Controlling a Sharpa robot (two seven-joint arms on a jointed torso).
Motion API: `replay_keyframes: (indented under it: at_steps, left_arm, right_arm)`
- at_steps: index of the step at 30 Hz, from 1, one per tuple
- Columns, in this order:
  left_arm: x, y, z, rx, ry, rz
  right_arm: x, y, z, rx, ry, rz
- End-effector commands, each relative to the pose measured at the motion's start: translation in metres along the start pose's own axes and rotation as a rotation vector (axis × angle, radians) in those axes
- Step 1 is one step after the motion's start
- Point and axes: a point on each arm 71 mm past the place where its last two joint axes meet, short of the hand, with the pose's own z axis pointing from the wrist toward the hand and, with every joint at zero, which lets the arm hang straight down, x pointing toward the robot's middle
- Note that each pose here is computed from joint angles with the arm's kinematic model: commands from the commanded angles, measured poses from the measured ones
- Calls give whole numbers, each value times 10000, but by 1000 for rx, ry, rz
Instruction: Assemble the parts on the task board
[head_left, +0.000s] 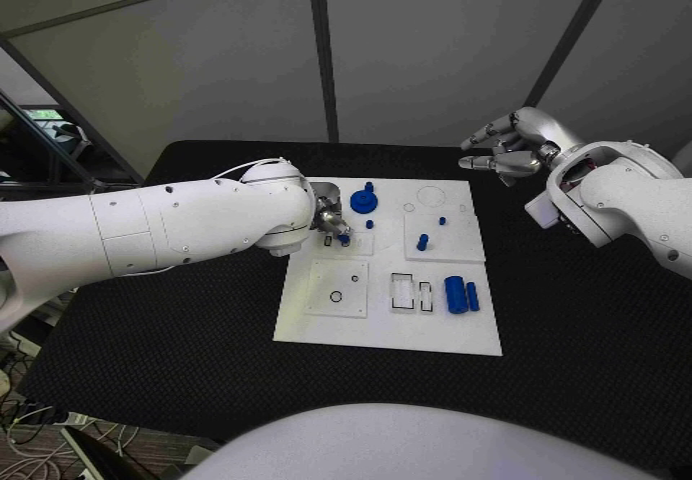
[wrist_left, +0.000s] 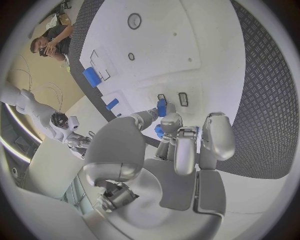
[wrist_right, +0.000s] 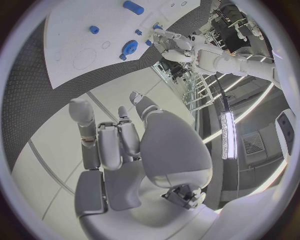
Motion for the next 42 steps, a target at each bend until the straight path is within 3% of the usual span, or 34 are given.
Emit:
replay_keyframes:
  at_steps: [1,23,42]
  left_arm:
    - [30,3,10,-9,4,50]
    - [102,-5,5,-6,34,76]
    - [106,8,3,-7,40,81]
  right_arm:
    - [-4,5,5,3,9,-11]
    - [-1,17,8,-9,8,-26]
    - [-3,3,17,-5,10,-27]
